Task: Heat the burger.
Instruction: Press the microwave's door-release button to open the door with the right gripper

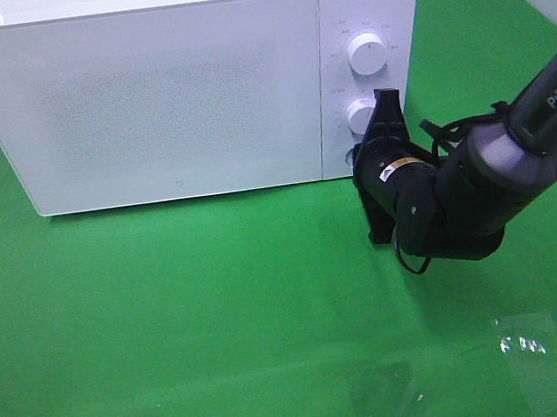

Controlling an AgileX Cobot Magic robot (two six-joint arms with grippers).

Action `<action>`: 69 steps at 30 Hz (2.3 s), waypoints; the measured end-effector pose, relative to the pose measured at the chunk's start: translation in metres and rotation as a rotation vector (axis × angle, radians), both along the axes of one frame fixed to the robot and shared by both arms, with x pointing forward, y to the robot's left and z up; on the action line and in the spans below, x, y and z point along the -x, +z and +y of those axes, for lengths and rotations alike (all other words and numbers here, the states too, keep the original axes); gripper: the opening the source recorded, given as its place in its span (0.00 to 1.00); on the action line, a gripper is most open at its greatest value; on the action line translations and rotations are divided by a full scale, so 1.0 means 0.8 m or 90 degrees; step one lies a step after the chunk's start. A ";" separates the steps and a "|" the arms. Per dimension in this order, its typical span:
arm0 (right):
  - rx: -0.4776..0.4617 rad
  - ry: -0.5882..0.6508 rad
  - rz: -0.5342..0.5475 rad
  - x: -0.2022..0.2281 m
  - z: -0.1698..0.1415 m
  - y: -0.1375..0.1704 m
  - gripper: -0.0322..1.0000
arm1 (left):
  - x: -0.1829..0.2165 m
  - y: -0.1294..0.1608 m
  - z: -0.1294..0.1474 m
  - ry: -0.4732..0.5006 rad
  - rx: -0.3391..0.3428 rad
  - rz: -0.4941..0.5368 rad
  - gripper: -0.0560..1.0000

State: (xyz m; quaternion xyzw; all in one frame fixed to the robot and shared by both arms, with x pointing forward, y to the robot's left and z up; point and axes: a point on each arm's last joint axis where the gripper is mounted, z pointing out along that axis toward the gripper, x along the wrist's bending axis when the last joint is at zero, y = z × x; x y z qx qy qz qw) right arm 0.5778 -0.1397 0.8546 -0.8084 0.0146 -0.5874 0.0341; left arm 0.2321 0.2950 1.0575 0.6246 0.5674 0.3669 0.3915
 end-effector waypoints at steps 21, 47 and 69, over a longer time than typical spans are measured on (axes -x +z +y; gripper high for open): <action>0.000 -0.035 -0.015 -0.013 0.011 -0.015 0.03 | 0.000 0.000 0.000 0.000 0.000 0.000 0.98; -0.038 -0.011 -0.023 -0.001 0.008 -0.015 0.03 | 0.000 0.000 0.000 0.000 0.000 0.000 0.98; -0.065 0.063 -0.040 0.073 0.004 0.023 0.04 | 0.000 0.000 0.000 0.000 0.000 0.000 0.98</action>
